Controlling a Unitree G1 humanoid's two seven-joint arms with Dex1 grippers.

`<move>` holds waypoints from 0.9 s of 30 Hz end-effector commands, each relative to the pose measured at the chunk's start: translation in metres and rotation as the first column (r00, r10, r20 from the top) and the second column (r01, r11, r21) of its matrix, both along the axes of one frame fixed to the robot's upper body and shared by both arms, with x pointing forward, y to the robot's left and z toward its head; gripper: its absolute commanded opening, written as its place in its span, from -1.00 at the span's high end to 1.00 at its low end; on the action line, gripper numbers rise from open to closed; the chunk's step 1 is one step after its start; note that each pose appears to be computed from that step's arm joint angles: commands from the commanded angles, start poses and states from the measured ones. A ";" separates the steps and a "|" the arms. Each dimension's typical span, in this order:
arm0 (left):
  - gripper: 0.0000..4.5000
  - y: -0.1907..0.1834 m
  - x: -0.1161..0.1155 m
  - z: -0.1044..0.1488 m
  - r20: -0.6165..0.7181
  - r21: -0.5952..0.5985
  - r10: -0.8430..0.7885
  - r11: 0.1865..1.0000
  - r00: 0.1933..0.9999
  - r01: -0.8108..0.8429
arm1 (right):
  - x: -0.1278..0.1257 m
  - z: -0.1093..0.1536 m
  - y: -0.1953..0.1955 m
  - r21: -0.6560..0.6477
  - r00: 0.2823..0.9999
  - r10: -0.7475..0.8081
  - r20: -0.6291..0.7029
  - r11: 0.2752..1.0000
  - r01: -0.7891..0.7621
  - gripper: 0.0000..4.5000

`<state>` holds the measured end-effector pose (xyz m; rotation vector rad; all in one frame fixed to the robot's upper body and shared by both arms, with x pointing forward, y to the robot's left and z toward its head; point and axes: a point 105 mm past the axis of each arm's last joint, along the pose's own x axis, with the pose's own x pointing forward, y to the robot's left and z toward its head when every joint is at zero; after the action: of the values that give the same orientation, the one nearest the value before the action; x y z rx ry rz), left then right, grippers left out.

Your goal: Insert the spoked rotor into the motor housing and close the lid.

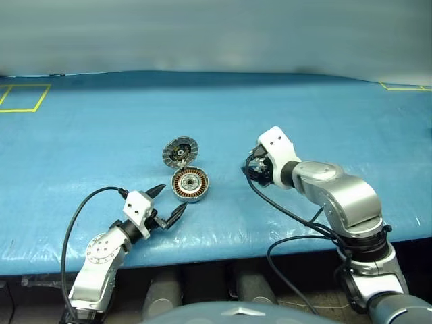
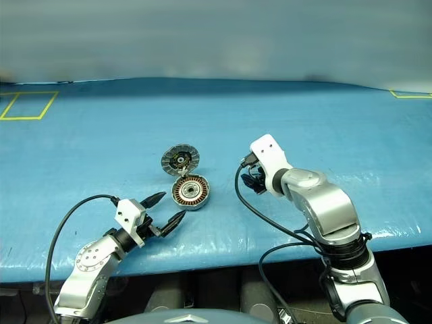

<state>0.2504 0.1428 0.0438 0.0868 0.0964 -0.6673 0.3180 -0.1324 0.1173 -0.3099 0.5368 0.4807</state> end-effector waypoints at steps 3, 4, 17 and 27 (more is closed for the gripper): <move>-1.00 -0.001 0.001 0.004 0.018 -0.003 -0.001 1.000 1.000 0.001 | 0.010 0.002 -0.031 0.007 0.989 -0.146 0.033 0.989 0.146 -0.60; -1.00 -0.001 0.001 0.004 0.017 -0.003 -0.002 1.000 1.000 0.002 | 0.011 0.002 -0.033 0.011 0.987 -0.161 0.032 0.987 0.160 -0.60; -1.00 -0.004 0.000 0.003 0.010 -0.007 -0.009 1.000 1.000 0.009 | 0.019 -0.001 -0.036 0.033 0.980 -0.197 0.037 0.980 0.196 -0.60; -1.00 -0.005 -0.001 0.003 0.004 -0.006 -0.008 1.000 1.000 0.008 | 0.025 -0.004 -0.015 0.085 0.968 -0.246 0.054 0.967 0.241 -0.60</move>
<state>0.2499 0.1414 0.0403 0.0790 0.1168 -0.6652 0.3386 -0.1459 0.1005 -0.1757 0.5471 0.2863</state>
